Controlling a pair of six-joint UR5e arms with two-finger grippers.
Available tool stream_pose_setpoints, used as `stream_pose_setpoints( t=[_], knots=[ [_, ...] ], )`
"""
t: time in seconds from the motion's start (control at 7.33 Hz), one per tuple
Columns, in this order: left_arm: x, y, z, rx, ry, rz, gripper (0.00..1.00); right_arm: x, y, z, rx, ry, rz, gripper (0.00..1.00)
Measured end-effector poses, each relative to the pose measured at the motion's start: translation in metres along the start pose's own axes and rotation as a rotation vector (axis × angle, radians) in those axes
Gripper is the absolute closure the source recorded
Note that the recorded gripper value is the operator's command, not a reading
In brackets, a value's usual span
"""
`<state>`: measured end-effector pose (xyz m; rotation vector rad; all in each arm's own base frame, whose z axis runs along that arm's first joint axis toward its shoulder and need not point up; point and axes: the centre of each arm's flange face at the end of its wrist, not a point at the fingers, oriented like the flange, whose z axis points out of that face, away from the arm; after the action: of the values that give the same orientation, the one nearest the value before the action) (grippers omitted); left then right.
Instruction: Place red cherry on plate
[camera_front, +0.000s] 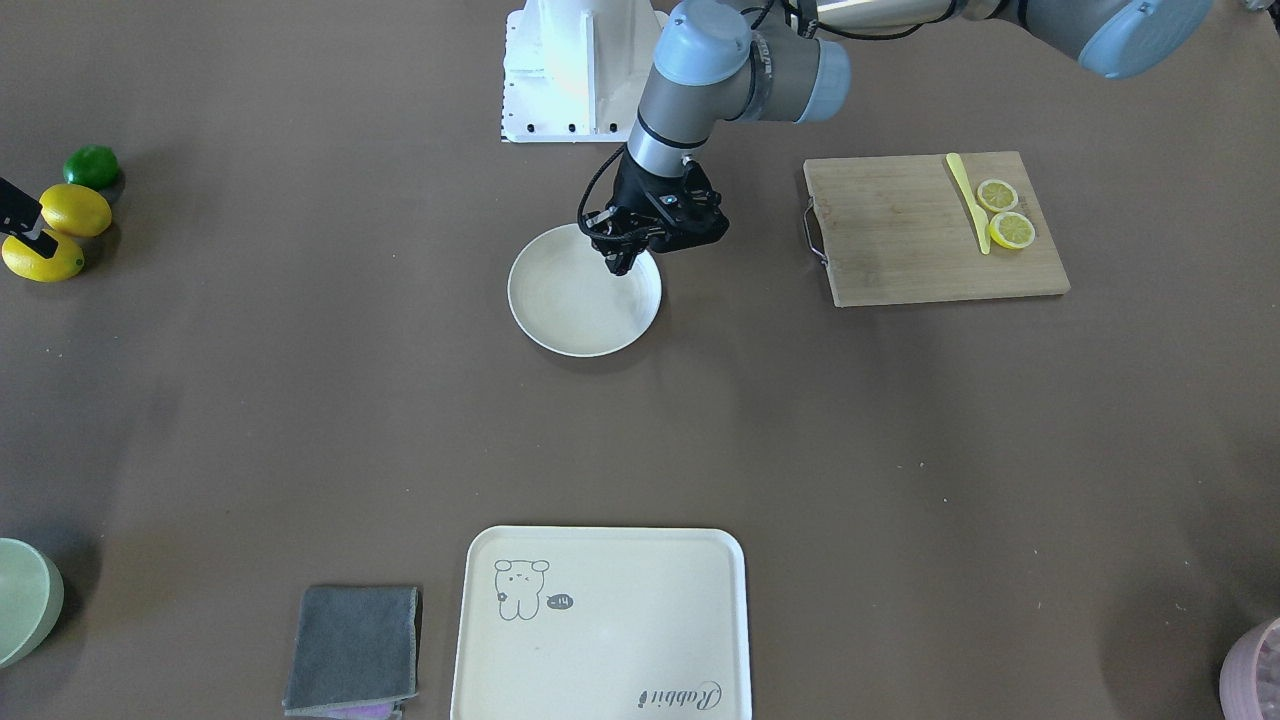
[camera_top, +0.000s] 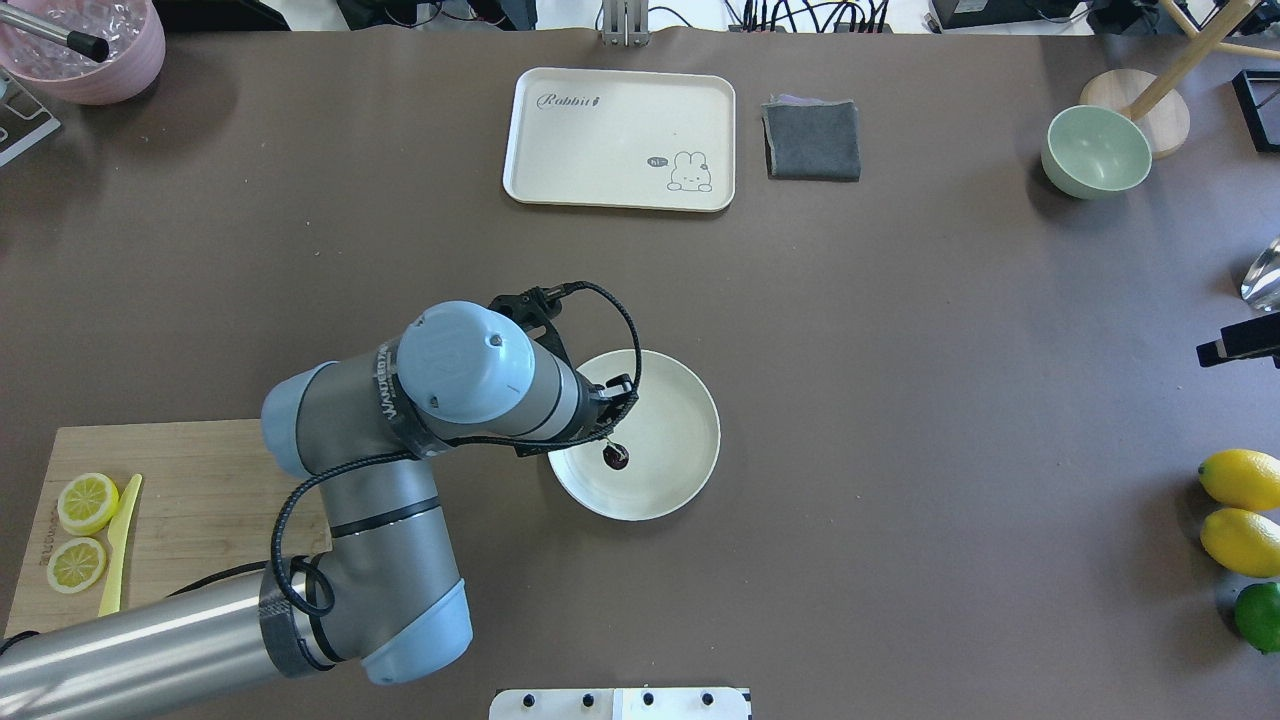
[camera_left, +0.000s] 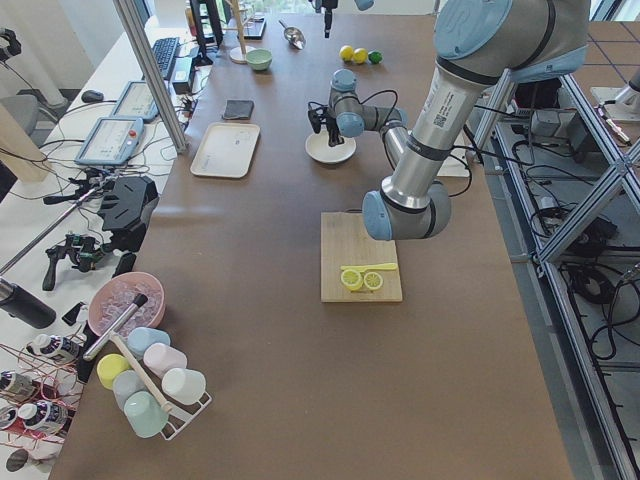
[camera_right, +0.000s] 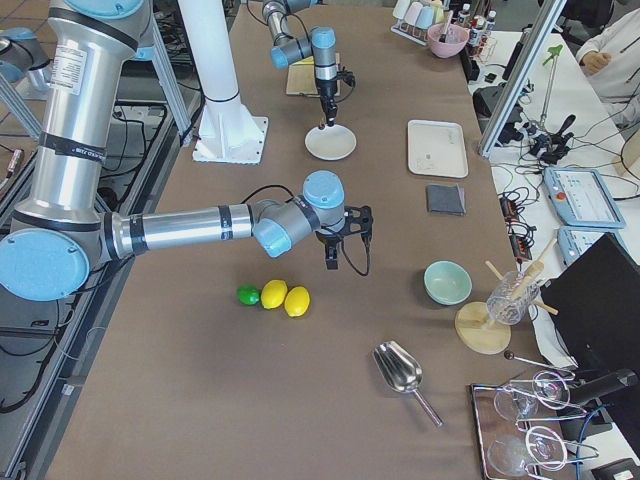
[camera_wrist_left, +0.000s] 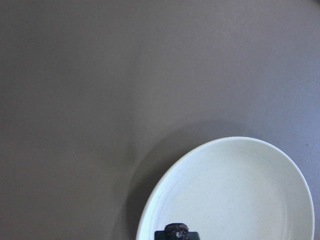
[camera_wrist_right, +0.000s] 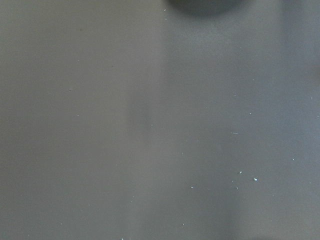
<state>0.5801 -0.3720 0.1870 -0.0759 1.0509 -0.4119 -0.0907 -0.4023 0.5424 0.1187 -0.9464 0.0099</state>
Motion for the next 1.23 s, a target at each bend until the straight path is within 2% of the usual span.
stream_pose_setpoints(
  t=[0.14,0.27,0.41,0.55,0.68,0.82,1.23],
  knots=[
    [0.008,0.006,0.009,0.004,-0.001,-0.001,1.0,0.008,0.005,-0.001,-0.004,0.004,-0.007,0.0],
    [0.017,0.009,0.018,0.004,0.003,0.0,0.94,0.013,0.008,-0.002,-0.007,0.008,-0.011,0.0],
    [0.023,0.01,0.025,0.003,0.01,0.003,0.61,0.016,0.01,-0.001,-0.009,0.01,-0.011,0.0],
    [0.025,0.01,0.029,0.002,0.014,0.006,0.41,0.018,0.011,-0.002,-0.009,0.011,-0.009,0.0],
    [0.026,0.009,0.031,0.002,0.015,0.01,0.15,0.019,0.011,-0.002,-0.009,0.011,-0.007,0.0],
    [0.025,0.009,0.032,0.003,0.015,0.023,0.02,0.019,0.011,-0.002,-0.009,0.011,-0.007,0.0],
    [0.025,0.002,0.006,0.012,0.053,0.083,0.02,0.018,0.009,-0.002,-0.006,0.011,-0.01,0.0]
  ],
)
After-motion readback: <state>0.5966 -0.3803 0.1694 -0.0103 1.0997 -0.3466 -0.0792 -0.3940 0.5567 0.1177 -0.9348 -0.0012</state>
